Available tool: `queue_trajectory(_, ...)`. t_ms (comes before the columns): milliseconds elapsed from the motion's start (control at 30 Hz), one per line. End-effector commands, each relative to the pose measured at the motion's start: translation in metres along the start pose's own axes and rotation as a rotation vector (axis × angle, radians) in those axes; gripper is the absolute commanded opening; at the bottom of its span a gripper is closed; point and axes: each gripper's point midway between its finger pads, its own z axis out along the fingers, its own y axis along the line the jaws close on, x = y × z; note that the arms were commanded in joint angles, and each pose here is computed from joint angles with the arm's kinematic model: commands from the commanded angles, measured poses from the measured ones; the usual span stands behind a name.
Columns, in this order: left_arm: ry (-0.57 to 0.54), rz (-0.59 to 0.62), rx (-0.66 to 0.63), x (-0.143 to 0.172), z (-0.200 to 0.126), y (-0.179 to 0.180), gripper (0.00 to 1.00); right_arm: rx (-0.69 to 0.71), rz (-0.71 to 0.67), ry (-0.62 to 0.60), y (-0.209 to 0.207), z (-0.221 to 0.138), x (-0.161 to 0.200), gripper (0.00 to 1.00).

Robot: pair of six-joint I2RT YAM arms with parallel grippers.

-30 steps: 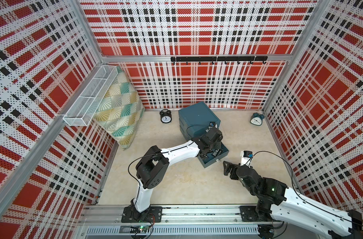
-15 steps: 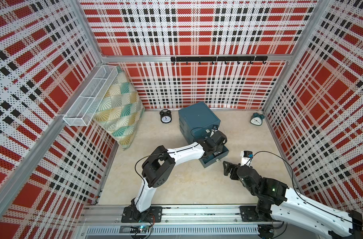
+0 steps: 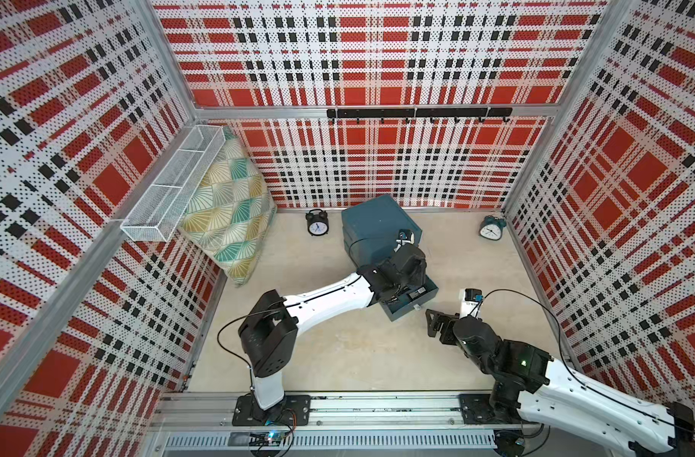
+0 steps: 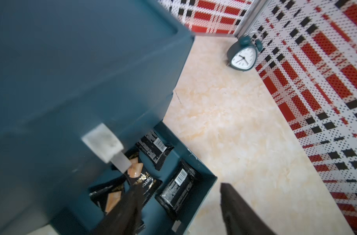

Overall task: Place the cookies into the drawer by color
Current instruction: Place the cookie in the drawer, then close the drawer in the storage box.

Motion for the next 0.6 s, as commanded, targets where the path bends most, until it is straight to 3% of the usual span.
queue_trajectory(0,-0.059,-0.010,0.032,-0.018,-0.029,-0.002,0.84,-0.036,-0.018,0.004,0.006,0.002,0.000,1.00)
queue_trajectory(167,-0.113,-0.040,0.075,-0.040,-0.065,0.007,1.00,-0.119,-0.036,0.006,0.023,0.000,-0.001,1.00)
queue_trajectory(367,-0.134,-0.088,0.148,-0.069,-0.092,0.035,0.99,-0.178,-0.065,0.022,0.037,0.004,0.002,1.00)
queue_trajectory(567,-0.119,-0.163,0.199,-0.098,-0.103,0.079,0.99,-0.118,-0.105,0.047,0.032,0.022,0.016,1.00)
